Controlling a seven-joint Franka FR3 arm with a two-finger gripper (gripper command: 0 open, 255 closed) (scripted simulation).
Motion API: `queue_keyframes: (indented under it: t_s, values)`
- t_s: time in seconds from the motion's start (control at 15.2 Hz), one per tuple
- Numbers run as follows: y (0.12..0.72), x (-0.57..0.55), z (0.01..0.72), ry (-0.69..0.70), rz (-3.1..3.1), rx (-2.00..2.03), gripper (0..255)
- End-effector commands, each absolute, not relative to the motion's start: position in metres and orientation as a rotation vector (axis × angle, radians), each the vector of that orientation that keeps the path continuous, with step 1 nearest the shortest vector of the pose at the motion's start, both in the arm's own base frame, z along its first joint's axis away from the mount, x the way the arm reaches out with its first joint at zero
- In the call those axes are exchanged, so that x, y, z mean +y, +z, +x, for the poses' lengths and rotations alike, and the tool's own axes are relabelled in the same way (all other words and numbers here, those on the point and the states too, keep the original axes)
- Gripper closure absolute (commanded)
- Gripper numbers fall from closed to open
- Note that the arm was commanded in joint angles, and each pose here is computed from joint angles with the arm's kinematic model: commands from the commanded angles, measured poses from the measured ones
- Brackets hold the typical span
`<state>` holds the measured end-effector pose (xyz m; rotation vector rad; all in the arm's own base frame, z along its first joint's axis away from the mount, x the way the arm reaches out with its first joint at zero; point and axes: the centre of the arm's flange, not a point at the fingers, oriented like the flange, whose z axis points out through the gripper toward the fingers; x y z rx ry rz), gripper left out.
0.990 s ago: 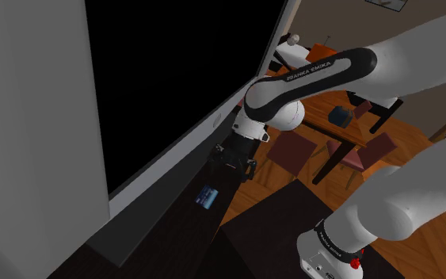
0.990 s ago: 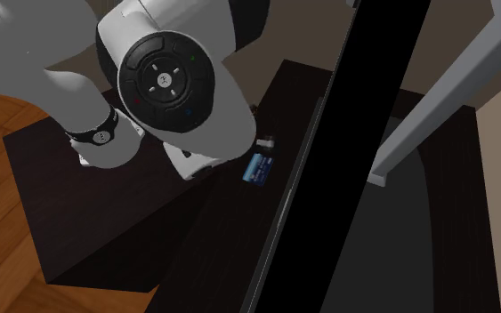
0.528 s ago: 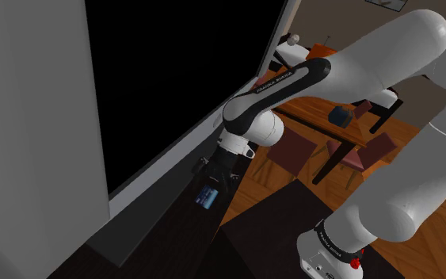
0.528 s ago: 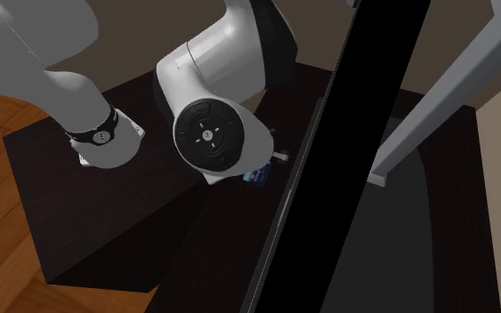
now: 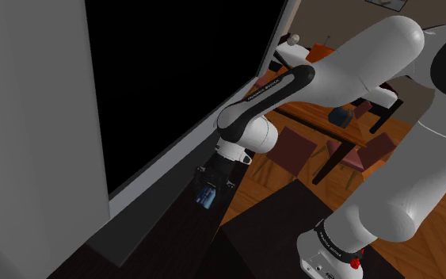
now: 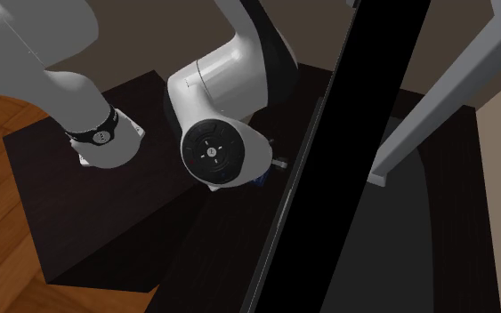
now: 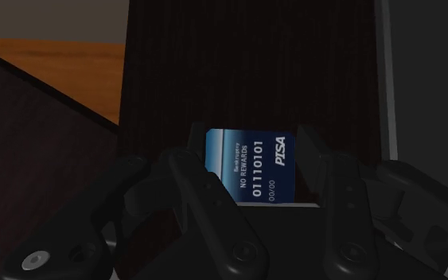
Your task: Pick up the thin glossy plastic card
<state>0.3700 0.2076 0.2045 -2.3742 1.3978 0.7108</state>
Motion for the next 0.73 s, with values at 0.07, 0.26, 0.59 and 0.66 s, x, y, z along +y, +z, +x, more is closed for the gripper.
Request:
queue_keyframes:
  t_s: [0.07, 0.26, 0.59, 0.66]
  values:
    - [0.204, 0.207, 0.37, 0.711, -2.374, 1.398, 255]
    - [0.204, 0.207, 0.37, 0.711, -2.374, 1.398, 255]
    - [0.214, 0.208, 0.37, 0.71, -2.374, 1.398, 255]
    - [0.22, 0.208, 0.37, 0.71, -2.374, 1.398, 255]
